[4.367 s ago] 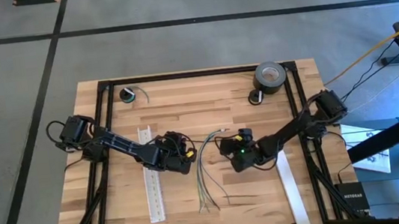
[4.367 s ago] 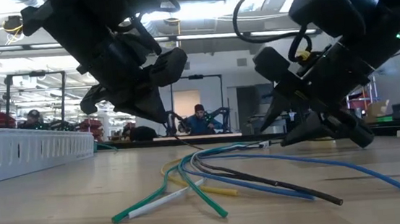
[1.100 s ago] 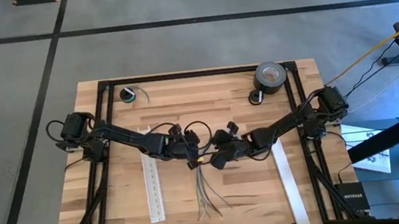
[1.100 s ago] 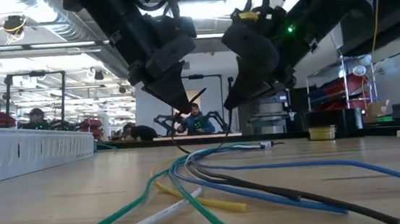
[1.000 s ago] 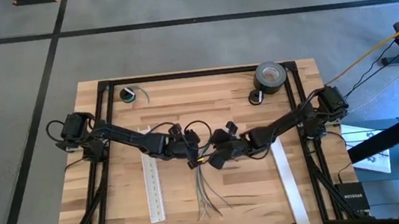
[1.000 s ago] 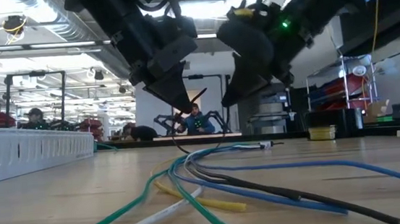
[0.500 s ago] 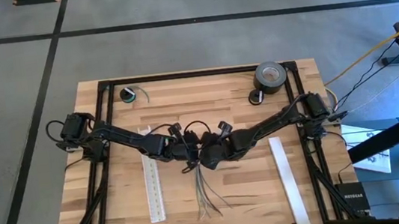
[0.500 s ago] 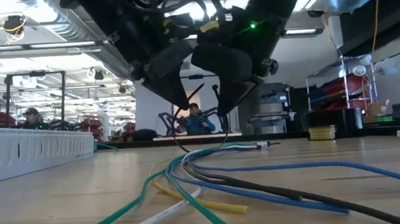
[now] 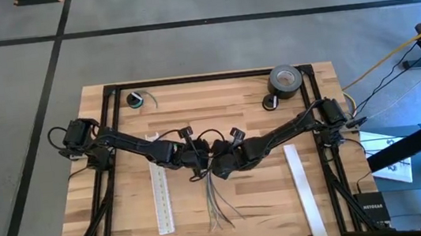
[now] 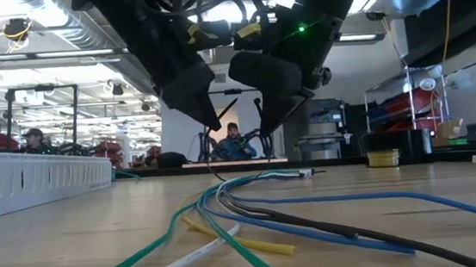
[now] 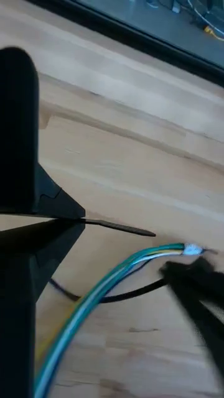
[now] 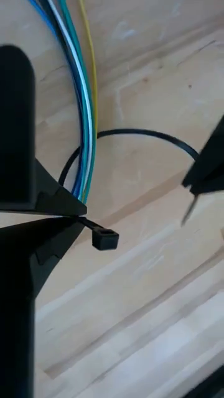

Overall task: Ziptie cables
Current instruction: Wrap the colored cables with the black zip tie

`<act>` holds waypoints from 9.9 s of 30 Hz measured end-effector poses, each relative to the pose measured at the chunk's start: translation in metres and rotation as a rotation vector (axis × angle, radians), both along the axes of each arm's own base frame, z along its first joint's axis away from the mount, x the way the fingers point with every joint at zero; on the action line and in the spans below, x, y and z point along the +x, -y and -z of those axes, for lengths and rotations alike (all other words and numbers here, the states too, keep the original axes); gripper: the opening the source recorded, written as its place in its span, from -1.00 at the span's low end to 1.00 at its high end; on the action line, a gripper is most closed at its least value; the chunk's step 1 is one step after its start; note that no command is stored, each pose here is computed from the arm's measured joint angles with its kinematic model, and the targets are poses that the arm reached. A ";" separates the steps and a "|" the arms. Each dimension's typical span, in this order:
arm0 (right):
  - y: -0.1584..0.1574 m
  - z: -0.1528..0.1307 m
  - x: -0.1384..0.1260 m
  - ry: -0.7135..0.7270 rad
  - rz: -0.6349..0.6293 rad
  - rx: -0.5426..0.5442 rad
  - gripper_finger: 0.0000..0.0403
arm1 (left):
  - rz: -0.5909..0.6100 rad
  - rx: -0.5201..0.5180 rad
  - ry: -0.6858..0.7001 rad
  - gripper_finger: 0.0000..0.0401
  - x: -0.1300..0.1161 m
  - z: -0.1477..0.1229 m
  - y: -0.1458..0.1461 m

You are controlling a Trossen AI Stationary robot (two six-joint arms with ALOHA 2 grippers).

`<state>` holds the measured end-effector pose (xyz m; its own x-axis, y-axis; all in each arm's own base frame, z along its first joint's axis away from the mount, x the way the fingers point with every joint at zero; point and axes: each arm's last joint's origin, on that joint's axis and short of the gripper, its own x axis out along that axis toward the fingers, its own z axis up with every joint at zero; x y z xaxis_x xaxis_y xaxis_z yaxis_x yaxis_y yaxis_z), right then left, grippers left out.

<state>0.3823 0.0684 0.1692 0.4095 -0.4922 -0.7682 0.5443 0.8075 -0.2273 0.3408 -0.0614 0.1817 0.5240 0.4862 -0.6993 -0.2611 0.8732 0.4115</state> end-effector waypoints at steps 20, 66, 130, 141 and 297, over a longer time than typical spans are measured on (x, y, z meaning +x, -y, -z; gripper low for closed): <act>-0.013 0.027 0.007 0.013 0.021 -0.002 -1.00 | 0.029 -0.004 -0.064 -1.00 -0.003 0.015 0.010; -0.043 0.030 0.009 0.140 0.020 0.053 -1.00 | -0.136 -0.031 0.052 -1.00 0.002 0.022 0.008; -0.043 0.029 0.004 0.102 0.009 -0.026 -1.00 | -0.141 -0.216 0.185 -1.00 -0.014 0.005 0.025; -0.044 0.028 0.006 0.117 0.005 -0.013 -1.00 | -0.138 -0.222 0.179 -1.00 -0.017 0.012 0.025; -0.042 0.027 0.000 -0.040 -0.142 -0.119 -1.00 | -0.209 -0.311 0.192 -1.00 -0.024 0.011 0.027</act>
